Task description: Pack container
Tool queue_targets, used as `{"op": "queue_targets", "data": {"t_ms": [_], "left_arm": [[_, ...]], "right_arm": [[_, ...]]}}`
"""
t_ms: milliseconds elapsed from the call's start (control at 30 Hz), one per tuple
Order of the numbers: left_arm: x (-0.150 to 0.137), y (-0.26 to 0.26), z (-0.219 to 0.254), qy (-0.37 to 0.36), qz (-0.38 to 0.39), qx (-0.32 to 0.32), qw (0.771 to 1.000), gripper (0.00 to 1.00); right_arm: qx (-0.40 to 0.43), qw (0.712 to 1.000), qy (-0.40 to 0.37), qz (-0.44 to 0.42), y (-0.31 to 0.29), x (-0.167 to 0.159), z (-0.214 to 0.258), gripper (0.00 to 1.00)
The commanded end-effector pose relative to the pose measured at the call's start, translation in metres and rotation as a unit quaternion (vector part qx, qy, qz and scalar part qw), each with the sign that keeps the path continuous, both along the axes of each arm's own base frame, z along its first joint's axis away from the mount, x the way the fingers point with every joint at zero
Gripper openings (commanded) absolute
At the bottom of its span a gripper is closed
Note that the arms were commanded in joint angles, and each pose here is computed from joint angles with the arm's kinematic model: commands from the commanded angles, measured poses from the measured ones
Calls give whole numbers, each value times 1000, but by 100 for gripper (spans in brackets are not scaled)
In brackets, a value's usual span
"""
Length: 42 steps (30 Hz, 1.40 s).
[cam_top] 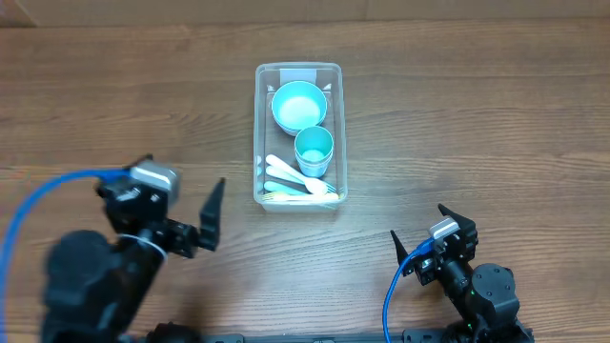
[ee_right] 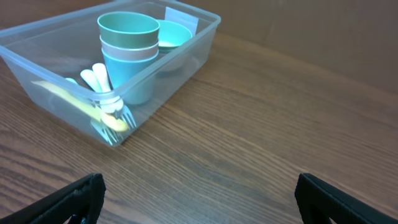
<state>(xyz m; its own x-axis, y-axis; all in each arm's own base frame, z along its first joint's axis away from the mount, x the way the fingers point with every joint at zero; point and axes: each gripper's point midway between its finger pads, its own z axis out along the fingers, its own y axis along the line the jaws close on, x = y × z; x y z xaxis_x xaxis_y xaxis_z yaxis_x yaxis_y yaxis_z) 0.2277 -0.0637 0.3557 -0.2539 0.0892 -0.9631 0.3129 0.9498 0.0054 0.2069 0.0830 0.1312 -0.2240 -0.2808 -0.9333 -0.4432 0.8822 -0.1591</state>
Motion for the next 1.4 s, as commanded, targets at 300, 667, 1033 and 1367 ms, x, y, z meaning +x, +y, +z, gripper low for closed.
{"op": "queue_targets", "data": {"t_ms": [300, 667, 1033, 1367], "left_arm": [[-4, -12, -173, -16, -8, -154, 988, 100], [0, -11, -201, -19, -5, -144, 989, 100], [0, -11, -201, -19, -5, -144, 989, 100], [0, -11, -201, -19, -5, -144, 989, 100]], "right_arm": [[1, 1000, -3, 3, 1, 0, -1, 100], [1, 1000, -3, 3, 1, 0, -1, 100], [1, 1000, -3, 3, 1, 0, -1, 100], [1, 1000, -3, 3, 1, 0, -1, 100]]}}
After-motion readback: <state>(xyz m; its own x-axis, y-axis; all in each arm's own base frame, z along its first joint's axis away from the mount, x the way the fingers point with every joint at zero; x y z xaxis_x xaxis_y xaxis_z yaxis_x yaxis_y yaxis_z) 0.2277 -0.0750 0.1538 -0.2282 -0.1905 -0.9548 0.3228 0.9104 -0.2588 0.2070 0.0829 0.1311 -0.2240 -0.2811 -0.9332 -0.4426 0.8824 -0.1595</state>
